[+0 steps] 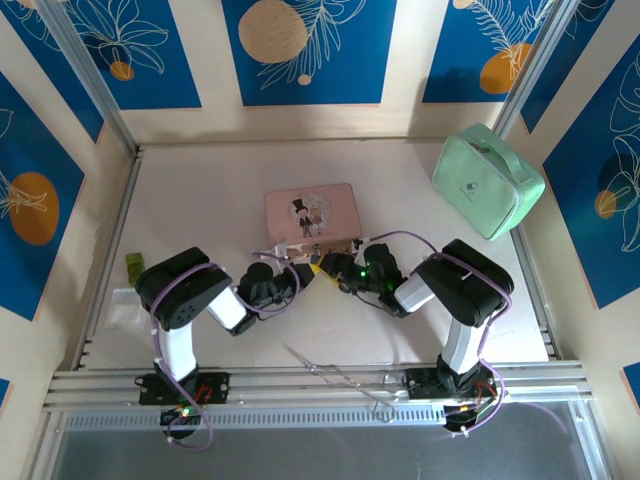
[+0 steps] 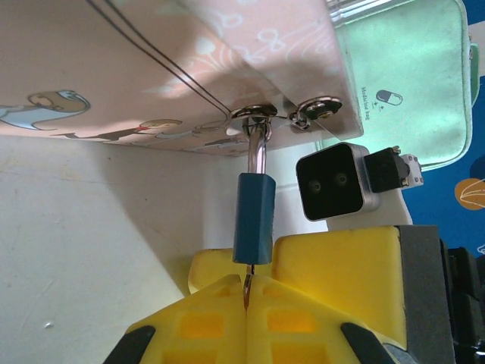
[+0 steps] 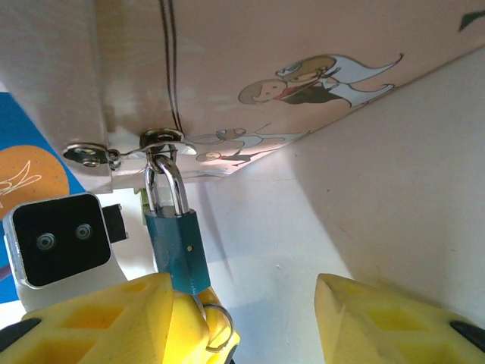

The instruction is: Unlock the padlock with the key

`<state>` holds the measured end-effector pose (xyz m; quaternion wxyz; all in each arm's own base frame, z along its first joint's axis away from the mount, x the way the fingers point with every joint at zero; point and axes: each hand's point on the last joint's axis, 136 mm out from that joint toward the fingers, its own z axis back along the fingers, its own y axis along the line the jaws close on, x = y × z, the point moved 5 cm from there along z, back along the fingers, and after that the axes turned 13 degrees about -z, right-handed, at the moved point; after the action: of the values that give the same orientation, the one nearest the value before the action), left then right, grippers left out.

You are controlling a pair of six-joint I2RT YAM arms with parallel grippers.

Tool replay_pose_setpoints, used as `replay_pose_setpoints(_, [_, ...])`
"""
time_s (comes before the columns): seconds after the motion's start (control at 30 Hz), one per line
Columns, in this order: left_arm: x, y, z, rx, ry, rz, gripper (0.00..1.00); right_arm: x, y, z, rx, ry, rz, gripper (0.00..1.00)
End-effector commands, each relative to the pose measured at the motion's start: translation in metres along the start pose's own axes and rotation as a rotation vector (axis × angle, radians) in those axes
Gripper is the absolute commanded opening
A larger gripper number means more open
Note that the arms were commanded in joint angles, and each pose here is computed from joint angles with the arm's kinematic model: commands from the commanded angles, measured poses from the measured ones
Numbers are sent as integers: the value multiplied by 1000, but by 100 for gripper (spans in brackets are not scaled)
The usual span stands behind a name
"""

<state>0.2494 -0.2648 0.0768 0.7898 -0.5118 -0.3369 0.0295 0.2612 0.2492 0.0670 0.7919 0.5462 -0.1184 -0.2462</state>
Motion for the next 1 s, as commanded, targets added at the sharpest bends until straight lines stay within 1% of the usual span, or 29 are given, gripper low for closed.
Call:
replay_pose_setpoints(0.0, [7, -17, -4, -100, -9, -17, 0, -3, 7, -2, 48, -8, 46, 53])
replay_pose_setpoints(0.1, [7, -18, -5, -105, -8, -18, 0, -1, 12, -6, 49, -17, 57, 52])
replay_pose_setpoints(0.23, [7, -19, -5, -106, -7, -19, 0, 2, 17, -11, 46, -39, 57, 48])
replay_pose_setpoints(0.43, [5, -18, -5, -104, -2, -17, 0, 7, 32, -15, 45, -65, 74, 47])
replay_pose_setpoints(0.57, [7, -19, -5, -109, -4, -18, 0, 11, 32, -15, 14, -95, 72, 44])
replay_pose_setpoints(0.63, [7, -19, -6, -110, -4, -17, 0, 16, 29, -13, 7, -116, 59, 46])
replay_pose_setpoints(0.7, [7, -20, -5, -111, -6, -17, 0, 18, 27, -13, 3, -126, 54, 53])
replay_pose_setpoints(0.77, [8, -20, -5, -113, -7, -16, 0, 20, 29, -14, 0, -134, 57, 55])
replay_pose_setpoints(0.9, [8, -21, -6, -115, -10, -15, 0, 21, 35, -15, 16, -157, 74, 48])
replay_pose_setpoints(0.97, [8, -22, -6, -116, -9, -14, 0, 21, 40, -15, 36, -165, 82, 47])
